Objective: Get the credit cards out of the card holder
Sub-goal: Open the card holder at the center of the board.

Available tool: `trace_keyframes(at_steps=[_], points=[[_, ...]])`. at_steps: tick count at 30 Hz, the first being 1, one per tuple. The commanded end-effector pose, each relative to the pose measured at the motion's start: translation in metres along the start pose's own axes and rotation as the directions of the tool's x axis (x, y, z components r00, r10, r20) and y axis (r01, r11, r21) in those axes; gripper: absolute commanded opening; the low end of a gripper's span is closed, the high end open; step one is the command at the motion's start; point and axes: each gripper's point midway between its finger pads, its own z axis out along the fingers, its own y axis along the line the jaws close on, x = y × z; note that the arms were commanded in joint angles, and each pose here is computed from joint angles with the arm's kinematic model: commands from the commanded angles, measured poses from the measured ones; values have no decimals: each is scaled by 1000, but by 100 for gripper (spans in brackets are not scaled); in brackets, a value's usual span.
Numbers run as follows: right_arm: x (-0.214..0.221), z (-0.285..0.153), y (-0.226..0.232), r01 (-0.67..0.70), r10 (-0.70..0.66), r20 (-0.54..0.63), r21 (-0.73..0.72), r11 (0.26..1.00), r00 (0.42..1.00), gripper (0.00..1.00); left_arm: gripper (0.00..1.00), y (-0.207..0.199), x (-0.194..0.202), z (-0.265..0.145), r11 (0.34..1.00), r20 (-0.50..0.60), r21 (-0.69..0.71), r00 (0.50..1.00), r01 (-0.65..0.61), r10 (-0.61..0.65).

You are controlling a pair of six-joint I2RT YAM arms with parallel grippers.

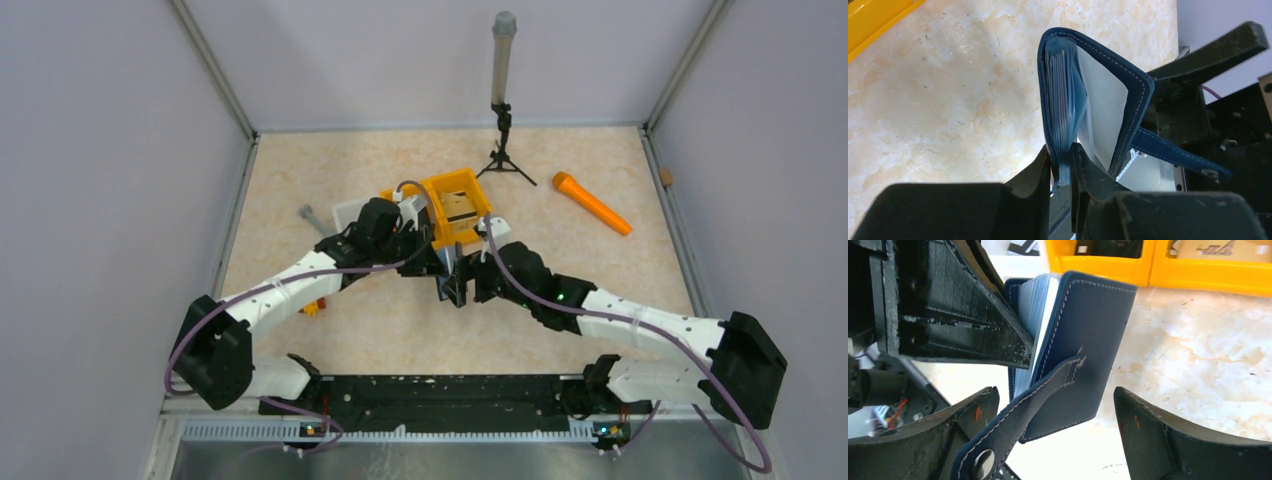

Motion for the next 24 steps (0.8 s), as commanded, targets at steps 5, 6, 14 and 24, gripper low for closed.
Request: trace_keyframes(at_steps=[5,6,14,24], points=[[-20,-5,-37,68,-84,40,305,950,996,69,2,-6,-10,-1,999,26,-2,999,-40,40],[-20,-7,-38,68,-86,46,306,950,995,68,2,-4,-9,-2,999,25,-9,999,-43,43],[-13,-18,-58,78,-103,50,365,928,993,60,2,-11,-5,-3,998,7,32,999,-51,51],[-23,-16,-36,-108,99,132,62,992,986,40,3,-29,-2,-17,985,68,150,995,-87,77]])
